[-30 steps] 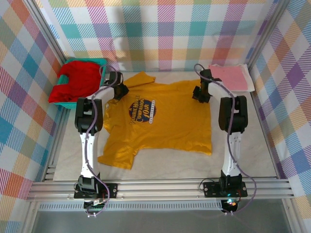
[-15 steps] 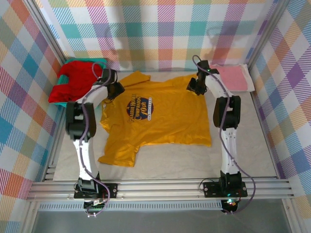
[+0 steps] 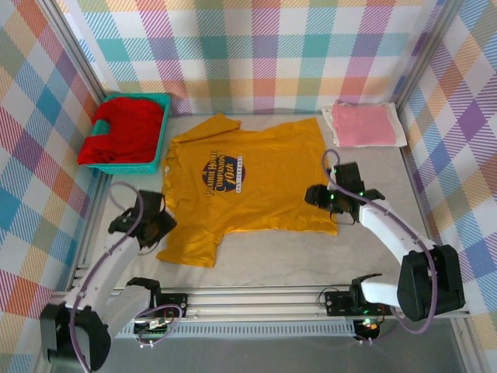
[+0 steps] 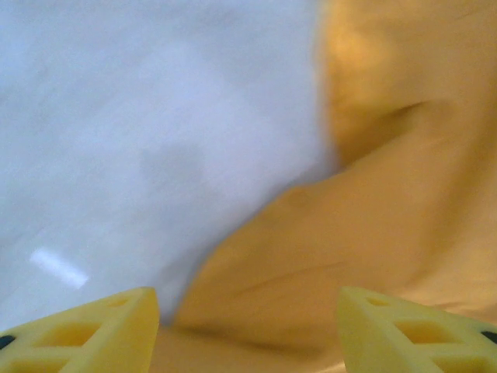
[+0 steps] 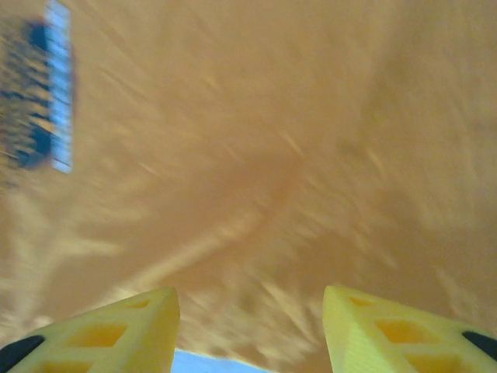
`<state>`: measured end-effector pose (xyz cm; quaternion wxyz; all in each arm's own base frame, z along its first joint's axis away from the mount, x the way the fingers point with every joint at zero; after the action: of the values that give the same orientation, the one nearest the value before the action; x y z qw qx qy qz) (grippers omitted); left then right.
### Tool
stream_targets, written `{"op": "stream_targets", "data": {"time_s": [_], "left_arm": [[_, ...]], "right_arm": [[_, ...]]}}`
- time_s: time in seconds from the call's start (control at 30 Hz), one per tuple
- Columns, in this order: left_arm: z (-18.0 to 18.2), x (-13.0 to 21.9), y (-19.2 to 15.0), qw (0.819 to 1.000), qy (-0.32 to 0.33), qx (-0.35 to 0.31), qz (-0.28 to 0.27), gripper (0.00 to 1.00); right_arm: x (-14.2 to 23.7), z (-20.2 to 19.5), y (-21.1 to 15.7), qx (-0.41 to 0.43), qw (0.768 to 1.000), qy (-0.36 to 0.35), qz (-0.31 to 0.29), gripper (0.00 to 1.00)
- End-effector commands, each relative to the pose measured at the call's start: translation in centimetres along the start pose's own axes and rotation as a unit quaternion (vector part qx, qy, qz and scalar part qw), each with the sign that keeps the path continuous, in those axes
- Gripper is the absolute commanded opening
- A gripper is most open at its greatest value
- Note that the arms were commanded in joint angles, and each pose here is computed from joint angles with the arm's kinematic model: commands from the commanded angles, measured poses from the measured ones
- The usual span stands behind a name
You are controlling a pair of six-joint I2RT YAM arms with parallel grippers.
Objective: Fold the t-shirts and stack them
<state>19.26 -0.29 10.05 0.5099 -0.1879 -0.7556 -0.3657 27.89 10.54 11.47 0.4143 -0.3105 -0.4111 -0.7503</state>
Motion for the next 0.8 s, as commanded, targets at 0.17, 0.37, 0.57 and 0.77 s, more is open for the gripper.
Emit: {"op": "stream_targets", "data": {"time_s": [0.17, 0.37, 0.57, 0.77], "left_arm": [[3.1, 0.5, -2.6, 0.992, 0.026, 0.111, 0.046, 0.64], [3.9, -1.3, -5.5, 0.985, 0.057, 0.104, 0.129, 0.65], [3.0, -1.9, -4.8, 0.990, 0.026, 0.088, 0.103, 0.59], [3.0, -4.0, -6.5, 0.985, 0.021, 0.090, 0.147, 0.24]], "right_arm": [[-0.5, -1.1, -0.1, 0.028, 0.999, -0.022, -0.020, 0.54], [-0.4, -0.6, 0.9, 0.029, 0.998, -0.011, -0.050, 0.55], [-0.6, -0.8, 0.8, 0.025, 0.998, -0.010, -0.053, 0.58], [-0.2, -0.6, 1.0, 0.028, 0.998, -0.007, -0.058, 0.58]]}}
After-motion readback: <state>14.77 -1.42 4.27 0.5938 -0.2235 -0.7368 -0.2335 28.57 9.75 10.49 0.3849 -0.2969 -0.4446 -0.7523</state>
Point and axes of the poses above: each hand's point on the last joint's axis, 136 mm out from that joint toward the fingers, its own x axis back along the fingers, its own z axis along the line the jaws close on, y = z × x, the point moved 3 cm from there along x, back along the fingers, and after that the axes turned 4 degrees about -x, right-handed, at the moved point
